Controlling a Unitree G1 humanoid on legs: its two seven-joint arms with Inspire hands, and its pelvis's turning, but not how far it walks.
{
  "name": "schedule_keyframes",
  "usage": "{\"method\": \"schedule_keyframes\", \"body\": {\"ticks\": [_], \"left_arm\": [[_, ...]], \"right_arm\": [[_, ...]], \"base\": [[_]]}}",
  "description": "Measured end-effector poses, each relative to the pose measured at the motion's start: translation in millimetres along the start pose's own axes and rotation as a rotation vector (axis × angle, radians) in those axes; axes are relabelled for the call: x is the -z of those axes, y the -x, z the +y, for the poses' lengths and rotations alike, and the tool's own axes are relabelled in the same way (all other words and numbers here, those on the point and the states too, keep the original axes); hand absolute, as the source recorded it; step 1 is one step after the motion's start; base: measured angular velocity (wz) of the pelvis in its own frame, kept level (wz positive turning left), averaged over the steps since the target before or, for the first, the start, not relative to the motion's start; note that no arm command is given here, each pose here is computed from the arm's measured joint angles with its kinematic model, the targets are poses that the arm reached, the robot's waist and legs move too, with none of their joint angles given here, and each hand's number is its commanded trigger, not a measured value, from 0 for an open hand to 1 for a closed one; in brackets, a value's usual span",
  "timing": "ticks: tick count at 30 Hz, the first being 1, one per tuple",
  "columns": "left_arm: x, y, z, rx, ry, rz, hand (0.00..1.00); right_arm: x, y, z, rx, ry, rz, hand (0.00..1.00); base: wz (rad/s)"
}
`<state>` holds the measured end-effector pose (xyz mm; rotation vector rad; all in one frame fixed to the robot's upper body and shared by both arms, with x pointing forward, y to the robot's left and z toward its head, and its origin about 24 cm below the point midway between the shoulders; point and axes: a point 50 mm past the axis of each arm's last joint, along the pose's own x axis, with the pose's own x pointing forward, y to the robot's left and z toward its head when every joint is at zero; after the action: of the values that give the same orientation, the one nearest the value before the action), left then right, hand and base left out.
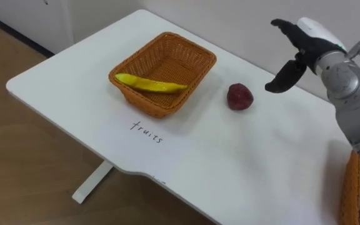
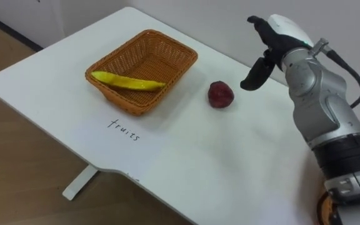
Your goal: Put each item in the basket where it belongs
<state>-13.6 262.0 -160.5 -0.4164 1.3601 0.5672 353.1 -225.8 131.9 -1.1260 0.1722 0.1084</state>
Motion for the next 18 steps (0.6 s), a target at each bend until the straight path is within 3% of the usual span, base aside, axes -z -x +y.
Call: {"method": "schedule_keyframes", "body": {"ticks": [8,18], "left_arm": [[4,1.0,3.7,-0.005,-0.022,0.012,0.0],[-18,1.9,2.4,0.011,-0.079,-0.039,0.0]], "right_arm": [[1,-1,8,-0.048,-0.041,-0.002,0.0],[8,-2,57,-0.23,-0.01,0.021,0.0]], "base": [[0.01],[0.05]]}}
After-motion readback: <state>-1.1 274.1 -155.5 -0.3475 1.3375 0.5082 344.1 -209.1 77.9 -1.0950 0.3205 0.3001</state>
